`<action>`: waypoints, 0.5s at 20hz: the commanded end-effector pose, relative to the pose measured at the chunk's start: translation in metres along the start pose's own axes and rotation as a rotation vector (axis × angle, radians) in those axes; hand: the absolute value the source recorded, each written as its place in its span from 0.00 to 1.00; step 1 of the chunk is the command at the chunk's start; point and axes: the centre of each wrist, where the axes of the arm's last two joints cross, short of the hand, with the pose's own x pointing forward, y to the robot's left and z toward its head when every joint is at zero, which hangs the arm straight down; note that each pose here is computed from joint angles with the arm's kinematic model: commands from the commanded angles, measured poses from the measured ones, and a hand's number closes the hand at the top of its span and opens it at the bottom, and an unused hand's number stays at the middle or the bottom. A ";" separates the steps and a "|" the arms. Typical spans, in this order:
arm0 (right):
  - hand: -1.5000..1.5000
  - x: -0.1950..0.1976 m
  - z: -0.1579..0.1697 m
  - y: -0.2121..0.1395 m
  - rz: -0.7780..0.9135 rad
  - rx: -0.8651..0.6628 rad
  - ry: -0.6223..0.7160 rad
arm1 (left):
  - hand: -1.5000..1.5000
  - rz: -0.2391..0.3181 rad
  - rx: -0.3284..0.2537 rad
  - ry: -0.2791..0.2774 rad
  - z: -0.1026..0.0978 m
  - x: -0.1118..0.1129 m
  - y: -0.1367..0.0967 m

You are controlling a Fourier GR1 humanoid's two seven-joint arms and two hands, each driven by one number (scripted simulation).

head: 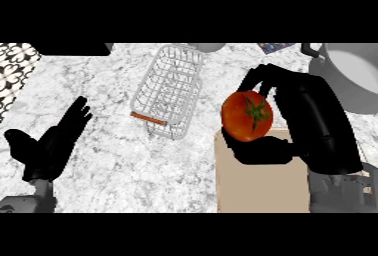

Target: Pick the tomato from the tray and place it in the tiered basket

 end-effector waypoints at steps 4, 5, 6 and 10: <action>1.00 0.069 -0.042 0.041 -0.035 0.034 0.027 | 0.50 0.013 0.004 -0.001 -0.007 0.005 0.012; 1.00 0.079 -0.031 0.040 -0.037 0.031 0.031 | 0.50 0.003 0.010 -0.012 -0.001 -0.011 0.005; 1.00 0.078 -0.044 0.060 -0.015 0.059 0.024 | 0.50 0.000 -0.008 -0.003 0.002 0.009 0.008; 1.00 0.085 -0.068 0.068 -0.007 0.058 0.050 | 0.50 0.002 0.011 0.008 -0.008 -0.015 -0.004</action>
